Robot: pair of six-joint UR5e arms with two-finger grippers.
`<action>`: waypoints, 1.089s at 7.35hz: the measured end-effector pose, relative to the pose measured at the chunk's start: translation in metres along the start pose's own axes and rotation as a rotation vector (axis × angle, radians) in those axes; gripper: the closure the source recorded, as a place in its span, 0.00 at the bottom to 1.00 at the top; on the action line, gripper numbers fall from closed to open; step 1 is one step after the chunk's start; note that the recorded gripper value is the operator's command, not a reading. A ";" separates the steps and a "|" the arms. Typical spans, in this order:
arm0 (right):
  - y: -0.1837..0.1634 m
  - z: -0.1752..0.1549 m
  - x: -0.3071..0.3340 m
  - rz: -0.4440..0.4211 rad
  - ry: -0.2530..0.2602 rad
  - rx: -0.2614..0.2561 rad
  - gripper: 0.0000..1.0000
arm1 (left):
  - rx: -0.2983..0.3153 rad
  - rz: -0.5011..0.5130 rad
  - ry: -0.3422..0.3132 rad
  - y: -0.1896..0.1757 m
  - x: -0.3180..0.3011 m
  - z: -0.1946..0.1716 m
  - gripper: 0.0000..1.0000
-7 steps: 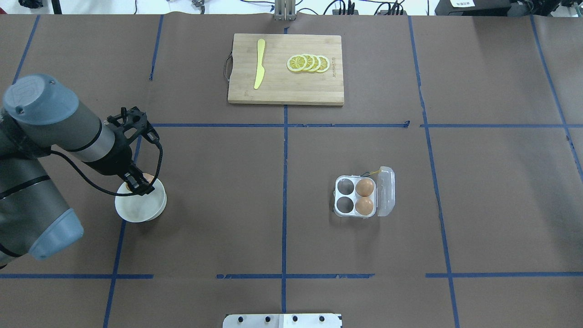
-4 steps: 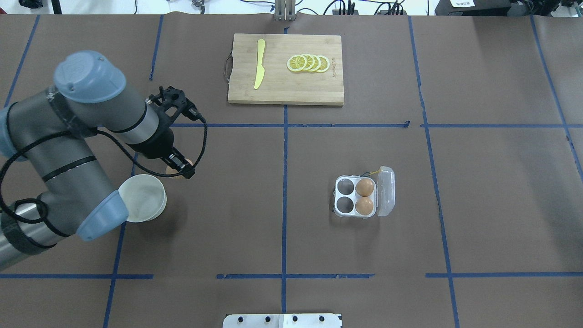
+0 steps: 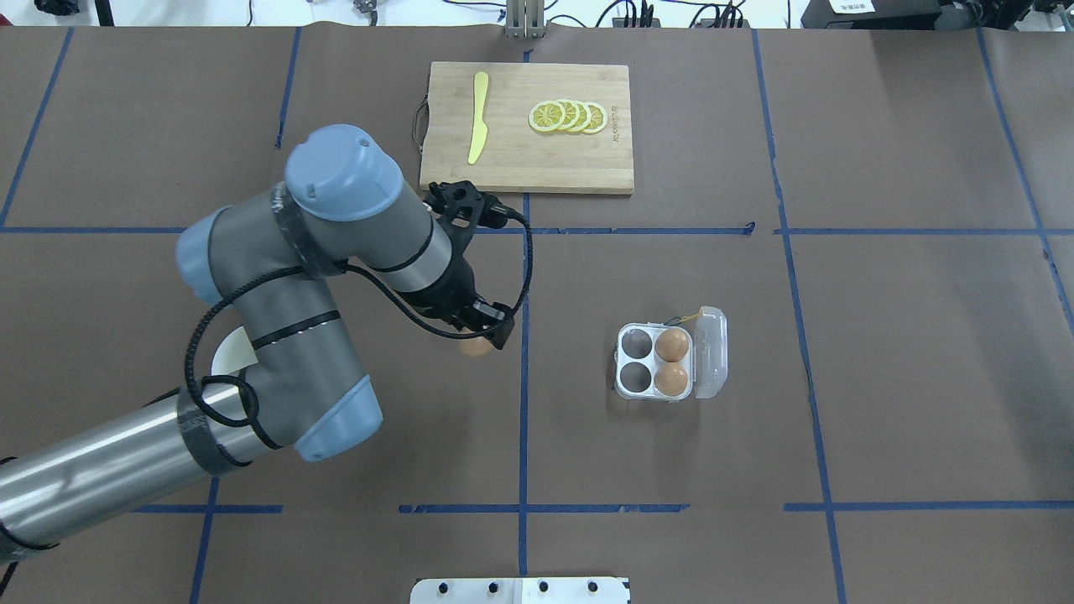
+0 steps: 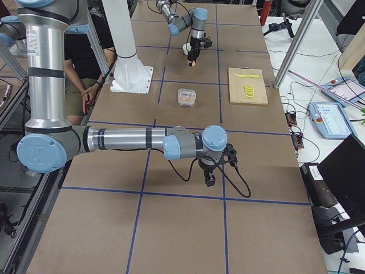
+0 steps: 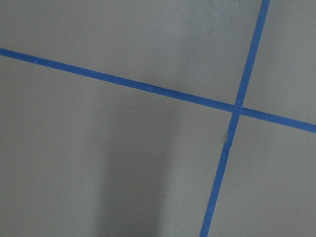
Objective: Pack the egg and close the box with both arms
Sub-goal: 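Lift the egg out of the bowl and carry it toward the carton, then lower the egg into the empty carton cup and open the left gripper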
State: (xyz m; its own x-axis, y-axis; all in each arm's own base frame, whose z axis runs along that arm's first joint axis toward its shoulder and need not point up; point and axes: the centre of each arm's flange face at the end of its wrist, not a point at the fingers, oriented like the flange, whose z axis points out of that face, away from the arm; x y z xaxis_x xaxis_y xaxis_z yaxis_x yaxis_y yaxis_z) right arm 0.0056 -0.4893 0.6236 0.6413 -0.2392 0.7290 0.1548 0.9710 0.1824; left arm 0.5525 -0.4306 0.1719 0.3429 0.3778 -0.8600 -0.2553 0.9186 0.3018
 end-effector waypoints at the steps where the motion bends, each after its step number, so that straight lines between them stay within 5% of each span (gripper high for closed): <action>1: 0.000 0.000 -0.001 0.001 -0.005 0.001 0.00 | 0.013 -0.076 0.033 -0.007 0.032 0.019 1.00; 4: 0.000 0.000 -0.004 0.007 -0.026 0.002 0.00 | 0.102 -0.251 0.067 -0.016 0.105 0.063 1.00; 7: 0.003 0.001 -0.005 0.012 -0.053 0.002 0.00 | 0.173 -0.306 0.074 -0.034 0.127 0.083 1.00; 8: 0.003 0.000 -0.005 0.012 -0.059 0.002 0.00 | 0.178 -0.308 0.072 -0.036 0.129 0.087 0.78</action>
State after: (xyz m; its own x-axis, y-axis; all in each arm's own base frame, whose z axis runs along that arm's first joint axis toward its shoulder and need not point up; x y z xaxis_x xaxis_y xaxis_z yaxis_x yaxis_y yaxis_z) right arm 0.0022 -0.4852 0.6205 0.5980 -0.2273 0.7686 0.1457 0.9738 0.1747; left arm 0.6841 -0.4054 0.0860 0.3126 0.0766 -0.9468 0.0140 0.9963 0.0853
